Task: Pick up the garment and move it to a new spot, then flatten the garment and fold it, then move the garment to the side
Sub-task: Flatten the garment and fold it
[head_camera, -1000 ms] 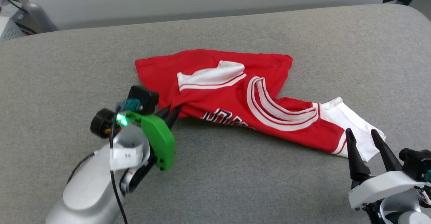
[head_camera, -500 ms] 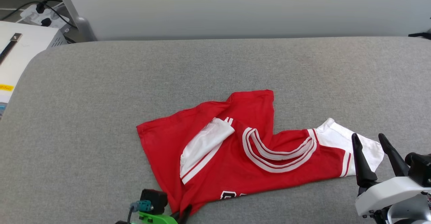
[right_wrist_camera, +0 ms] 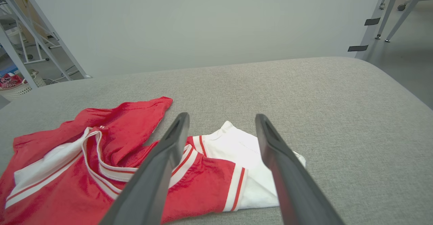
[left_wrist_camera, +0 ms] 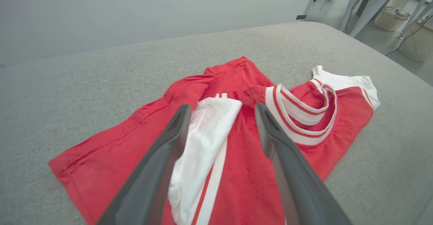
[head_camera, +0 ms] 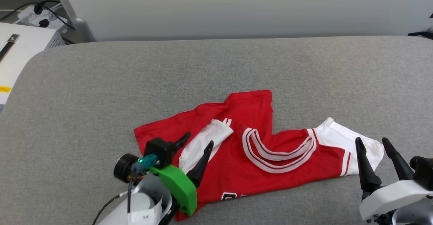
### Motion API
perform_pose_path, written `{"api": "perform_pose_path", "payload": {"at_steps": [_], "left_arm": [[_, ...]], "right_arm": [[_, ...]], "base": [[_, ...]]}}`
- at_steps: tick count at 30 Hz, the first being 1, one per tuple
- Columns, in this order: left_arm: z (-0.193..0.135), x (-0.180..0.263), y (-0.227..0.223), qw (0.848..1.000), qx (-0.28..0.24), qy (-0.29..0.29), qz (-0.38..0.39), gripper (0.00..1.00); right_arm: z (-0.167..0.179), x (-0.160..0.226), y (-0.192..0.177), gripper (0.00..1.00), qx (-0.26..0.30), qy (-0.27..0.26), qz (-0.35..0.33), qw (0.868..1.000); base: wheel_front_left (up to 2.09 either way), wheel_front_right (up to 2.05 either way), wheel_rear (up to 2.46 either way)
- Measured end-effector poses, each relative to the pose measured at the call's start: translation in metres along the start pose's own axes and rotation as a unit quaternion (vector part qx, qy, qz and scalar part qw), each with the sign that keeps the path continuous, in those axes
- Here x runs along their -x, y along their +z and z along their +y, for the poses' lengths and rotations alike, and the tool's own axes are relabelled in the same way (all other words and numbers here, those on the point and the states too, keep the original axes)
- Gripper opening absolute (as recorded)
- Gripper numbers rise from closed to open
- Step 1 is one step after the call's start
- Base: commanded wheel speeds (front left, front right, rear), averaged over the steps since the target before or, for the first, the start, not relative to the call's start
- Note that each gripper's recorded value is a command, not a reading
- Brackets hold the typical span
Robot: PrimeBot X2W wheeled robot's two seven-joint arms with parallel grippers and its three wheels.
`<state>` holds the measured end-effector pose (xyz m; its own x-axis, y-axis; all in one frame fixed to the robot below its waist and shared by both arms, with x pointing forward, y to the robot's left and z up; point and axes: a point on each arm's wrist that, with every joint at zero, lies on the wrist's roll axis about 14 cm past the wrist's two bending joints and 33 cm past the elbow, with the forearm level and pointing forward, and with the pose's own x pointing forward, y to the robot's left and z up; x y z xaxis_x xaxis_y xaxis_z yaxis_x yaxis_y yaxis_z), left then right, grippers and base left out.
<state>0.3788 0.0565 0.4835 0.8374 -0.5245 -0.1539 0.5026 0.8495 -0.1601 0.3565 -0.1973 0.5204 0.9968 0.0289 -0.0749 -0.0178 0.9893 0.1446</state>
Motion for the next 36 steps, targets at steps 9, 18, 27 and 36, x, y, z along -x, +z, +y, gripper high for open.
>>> {"api": "perform_pose_path", "payload": {"at_steps": [9,18,27,36], "left_arm": [[-0.026,-0.045,-0.025,0.984,-0.037,-0.105,0.142,1.0],[-0.006,-0.069,-0.065,0.958,-0.064,-0.112,0.255,1.0],[-0.01,-0.09,-0.046,0.967,-0.093,-0.133,0.196,0.0],[0.021,-0.075,0.037,0.985,-0.144,-0.068,0.068,0.0]], "right_arm": [[-0.008,-0.004,-0.009,1.0,-0.003,-0.014,0.014,1.0],[-0.026,0.001,-0.026,1.0,-0.014,-0.044,0.037,0.998],[-0.044,0.008,-0.037,1.0,-0.027,-0.074,0.048,0.996],[-0.037,0.001,-0.031,1.0,-0.032,-0.058,0.04,0.997]], "base": [[0.0,0.0,0.0],[0.0,0.0,0.0],[0.0,0.0,0.0],[0.0,0.0,0.0]]}}
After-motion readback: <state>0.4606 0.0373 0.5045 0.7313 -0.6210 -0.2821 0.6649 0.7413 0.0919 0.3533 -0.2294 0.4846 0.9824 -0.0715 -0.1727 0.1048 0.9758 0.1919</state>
